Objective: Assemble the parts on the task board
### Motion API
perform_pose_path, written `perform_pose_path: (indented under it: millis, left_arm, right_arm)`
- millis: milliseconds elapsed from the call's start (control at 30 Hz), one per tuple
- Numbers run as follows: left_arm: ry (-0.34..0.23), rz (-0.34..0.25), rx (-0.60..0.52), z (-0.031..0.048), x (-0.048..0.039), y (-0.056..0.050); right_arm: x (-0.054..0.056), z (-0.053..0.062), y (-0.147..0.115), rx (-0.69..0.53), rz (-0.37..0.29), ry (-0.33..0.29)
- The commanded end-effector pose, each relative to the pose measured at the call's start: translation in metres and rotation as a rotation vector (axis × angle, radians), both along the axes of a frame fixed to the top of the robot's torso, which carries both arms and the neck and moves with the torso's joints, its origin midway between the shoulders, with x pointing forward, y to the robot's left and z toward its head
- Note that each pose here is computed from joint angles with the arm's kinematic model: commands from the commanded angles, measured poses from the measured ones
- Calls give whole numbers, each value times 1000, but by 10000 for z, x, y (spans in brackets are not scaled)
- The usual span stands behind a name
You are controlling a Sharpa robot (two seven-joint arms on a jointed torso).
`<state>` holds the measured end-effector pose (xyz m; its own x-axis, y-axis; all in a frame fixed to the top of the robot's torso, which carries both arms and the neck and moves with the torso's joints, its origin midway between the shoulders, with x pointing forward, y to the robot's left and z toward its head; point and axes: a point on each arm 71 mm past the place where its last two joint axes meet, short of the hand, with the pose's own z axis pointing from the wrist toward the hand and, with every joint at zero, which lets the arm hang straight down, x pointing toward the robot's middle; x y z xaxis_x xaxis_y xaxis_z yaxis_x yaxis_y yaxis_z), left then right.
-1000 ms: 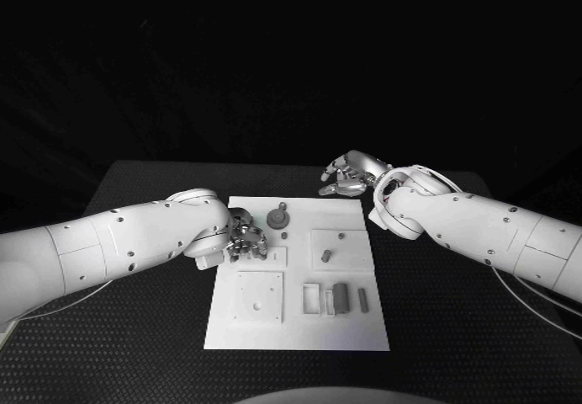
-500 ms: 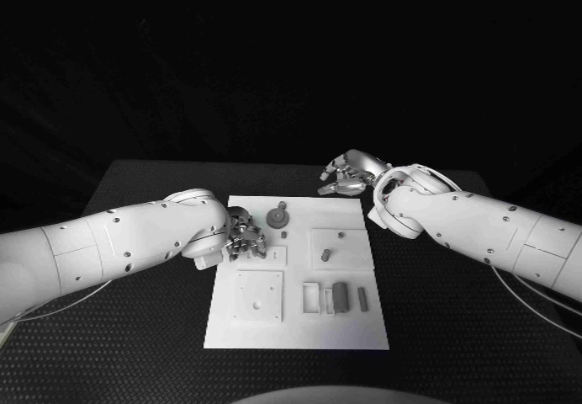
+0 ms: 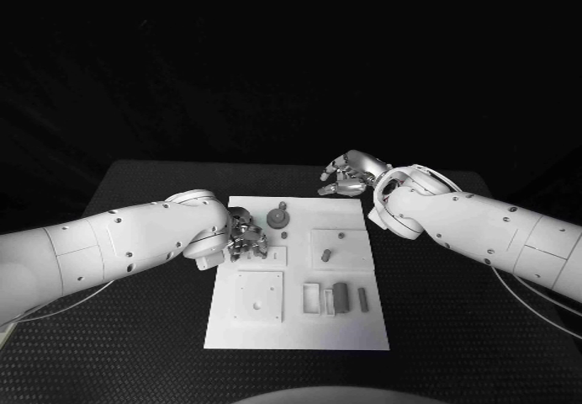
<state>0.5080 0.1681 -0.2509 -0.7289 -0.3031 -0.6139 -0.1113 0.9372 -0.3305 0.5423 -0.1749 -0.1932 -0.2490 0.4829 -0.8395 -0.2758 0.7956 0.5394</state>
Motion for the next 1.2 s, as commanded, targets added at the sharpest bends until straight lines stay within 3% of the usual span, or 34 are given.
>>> perform_pose_path:
  millis: [33, 1200]
  left_arm:
    - [-2, 2, -12, -1, -2, -20]
    - [1, -20, 31, -18, -11, -12]
  right_arm:
    - [-4, -5, 11, 0, 11, 7]
    - [-2, -14, 2, -2, 10, 12]
